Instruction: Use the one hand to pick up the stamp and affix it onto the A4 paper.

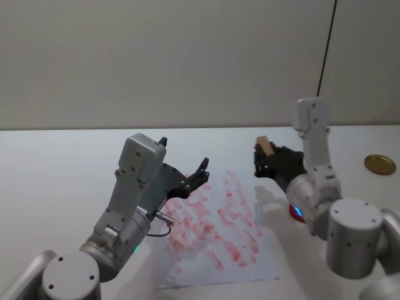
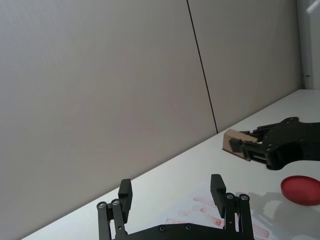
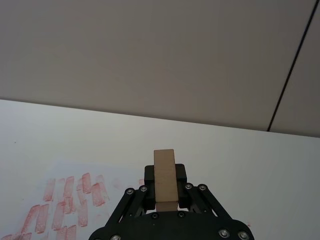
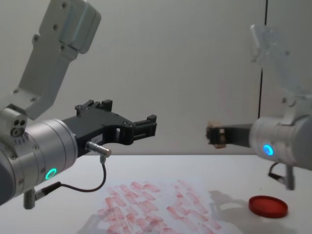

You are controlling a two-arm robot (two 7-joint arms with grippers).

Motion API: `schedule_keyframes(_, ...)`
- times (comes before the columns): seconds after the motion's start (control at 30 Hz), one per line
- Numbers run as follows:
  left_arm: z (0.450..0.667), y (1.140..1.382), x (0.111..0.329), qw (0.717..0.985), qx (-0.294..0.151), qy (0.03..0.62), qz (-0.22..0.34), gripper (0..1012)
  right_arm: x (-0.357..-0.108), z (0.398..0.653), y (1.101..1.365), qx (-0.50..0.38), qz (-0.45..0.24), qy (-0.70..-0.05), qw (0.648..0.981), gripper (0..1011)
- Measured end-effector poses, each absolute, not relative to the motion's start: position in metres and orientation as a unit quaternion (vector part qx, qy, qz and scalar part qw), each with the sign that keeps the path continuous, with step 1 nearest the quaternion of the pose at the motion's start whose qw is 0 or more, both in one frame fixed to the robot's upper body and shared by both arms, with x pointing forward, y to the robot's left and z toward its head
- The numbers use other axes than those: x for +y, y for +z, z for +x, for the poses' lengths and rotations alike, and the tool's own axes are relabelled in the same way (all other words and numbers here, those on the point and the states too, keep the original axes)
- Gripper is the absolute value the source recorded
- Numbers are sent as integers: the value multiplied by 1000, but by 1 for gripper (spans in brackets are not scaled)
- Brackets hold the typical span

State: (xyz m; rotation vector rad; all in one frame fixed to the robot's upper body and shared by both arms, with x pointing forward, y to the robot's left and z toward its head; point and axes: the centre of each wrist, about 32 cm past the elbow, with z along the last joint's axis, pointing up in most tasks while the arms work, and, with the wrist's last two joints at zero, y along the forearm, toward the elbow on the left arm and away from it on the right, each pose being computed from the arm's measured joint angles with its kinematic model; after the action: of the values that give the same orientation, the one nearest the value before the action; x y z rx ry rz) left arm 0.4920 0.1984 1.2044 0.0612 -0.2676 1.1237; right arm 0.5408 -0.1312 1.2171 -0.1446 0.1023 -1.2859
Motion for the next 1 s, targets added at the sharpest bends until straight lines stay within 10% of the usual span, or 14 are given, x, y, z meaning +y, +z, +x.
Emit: schedule_keyframes(1.0,492,1204,198,837,-126,531,29,993,-181,501,1195,119,-110,-660,734,220)
